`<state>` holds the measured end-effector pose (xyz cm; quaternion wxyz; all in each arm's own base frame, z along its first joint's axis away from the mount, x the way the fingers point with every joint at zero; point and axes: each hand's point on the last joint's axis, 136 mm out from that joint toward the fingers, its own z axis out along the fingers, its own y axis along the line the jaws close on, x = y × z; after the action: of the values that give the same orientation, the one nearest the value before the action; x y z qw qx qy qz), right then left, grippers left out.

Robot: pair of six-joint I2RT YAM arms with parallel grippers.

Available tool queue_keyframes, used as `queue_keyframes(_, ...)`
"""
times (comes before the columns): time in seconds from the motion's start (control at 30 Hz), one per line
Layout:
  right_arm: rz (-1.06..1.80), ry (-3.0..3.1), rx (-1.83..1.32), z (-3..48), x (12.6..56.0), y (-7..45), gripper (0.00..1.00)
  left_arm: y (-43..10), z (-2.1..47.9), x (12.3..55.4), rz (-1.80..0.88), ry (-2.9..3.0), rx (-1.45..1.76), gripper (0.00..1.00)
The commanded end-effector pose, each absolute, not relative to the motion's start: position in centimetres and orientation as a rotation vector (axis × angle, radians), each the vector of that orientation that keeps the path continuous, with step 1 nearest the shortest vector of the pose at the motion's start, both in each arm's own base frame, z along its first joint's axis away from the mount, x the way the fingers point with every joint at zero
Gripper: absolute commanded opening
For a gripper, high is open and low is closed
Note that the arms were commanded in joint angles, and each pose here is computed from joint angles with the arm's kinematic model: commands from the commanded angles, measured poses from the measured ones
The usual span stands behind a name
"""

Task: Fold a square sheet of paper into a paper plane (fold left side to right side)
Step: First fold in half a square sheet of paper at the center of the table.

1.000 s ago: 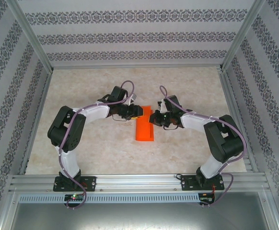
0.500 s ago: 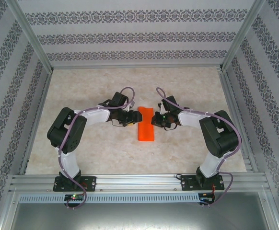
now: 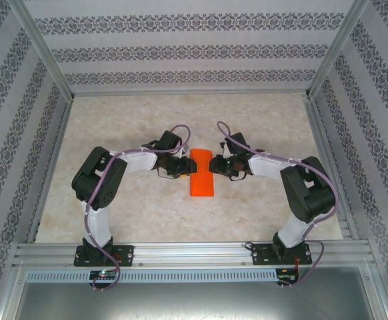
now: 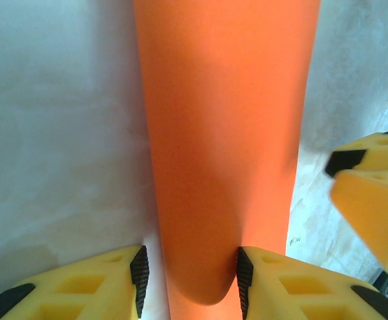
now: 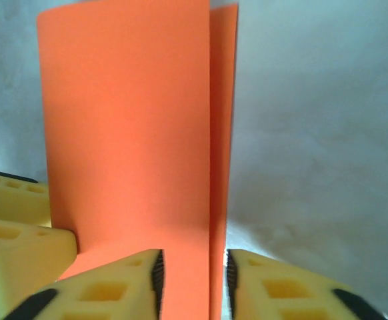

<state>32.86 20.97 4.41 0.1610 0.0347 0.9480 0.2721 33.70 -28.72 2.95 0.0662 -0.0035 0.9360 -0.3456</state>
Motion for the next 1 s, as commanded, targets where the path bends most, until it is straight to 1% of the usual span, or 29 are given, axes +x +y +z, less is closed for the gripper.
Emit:
queue_keyframes(0.0, 0.626, 2.662, 0.095, 5.7, 32.8, 18.7, 0.4, -28.3, 1.0, 32.9, -0.95, 2.893, 0.017, 0.44)
queue_keyframes(0.13, 0.554, 2.61, 0.132, 6.8, 32.6, 16.8, 0.44, -28.2, 0.7, 32.6, -0.901, 2.919, 0.052, 0.44)
queue_keyframes(0.37, 0.516, 2.571, 0.163, 7.9, 32.2, 15.0, 0.45, -28.2, 0.2, 32.4, -0.841, 2.953, 0.086, 0.45)
queue_keyframes(0.97, 0.521, 2.546, 0.167, 9.0, 32.0, 14.6, 0.46, -28.0, -1.3, 32.1, -0.745, 3.019, 0.066, 0.46)
